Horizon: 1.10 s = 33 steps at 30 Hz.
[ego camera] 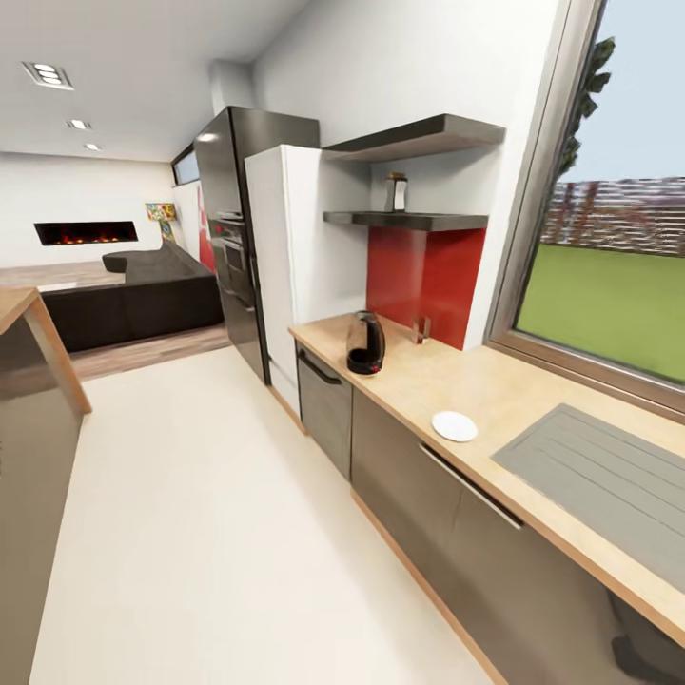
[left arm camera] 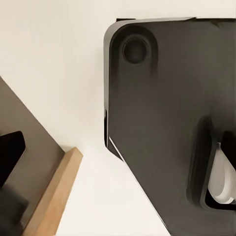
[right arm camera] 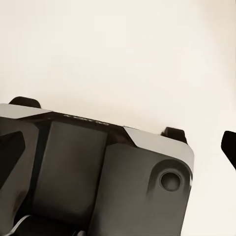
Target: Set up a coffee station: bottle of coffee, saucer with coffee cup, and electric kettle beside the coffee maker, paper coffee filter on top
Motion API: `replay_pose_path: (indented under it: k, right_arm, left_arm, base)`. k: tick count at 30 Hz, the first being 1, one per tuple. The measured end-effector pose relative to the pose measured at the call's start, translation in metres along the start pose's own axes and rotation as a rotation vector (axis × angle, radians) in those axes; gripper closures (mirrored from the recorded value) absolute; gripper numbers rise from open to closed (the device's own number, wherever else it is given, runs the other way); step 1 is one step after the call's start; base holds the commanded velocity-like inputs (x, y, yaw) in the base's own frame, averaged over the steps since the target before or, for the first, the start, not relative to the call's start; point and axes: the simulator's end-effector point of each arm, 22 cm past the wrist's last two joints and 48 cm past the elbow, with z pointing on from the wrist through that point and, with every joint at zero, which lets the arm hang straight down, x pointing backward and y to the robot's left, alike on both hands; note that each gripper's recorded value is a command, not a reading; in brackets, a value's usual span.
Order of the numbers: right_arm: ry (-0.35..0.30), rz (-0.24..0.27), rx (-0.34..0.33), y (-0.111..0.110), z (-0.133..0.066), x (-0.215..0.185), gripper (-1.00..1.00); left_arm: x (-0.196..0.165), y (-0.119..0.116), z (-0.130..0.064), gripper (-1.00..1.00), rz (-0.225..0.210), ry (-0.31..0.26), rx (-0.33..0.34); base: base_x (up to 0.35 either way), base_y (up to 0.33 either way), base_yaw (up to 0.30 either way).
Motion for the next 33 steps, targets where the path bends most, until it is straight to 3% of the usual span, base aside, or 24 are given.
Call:
replay_pose_path:
  k: [17,33]
  right_arm:
    - [0.000,0.000,0.001,0.000,0.000,0.000,-1.00]
    - [0.003,0.008,-0.025,0.015,0.001,-0.001,-1.00]
  left_arm:
    - [0.001,0.000,0.000,-1.00,0.000,0.001,0.000]
    - [0.001,0.001,0.000,-1.00,0.001,0.002,-0.001]
  base:
    - [0.324,0.116,0.003]
    - [0.296,0.208,0.000]
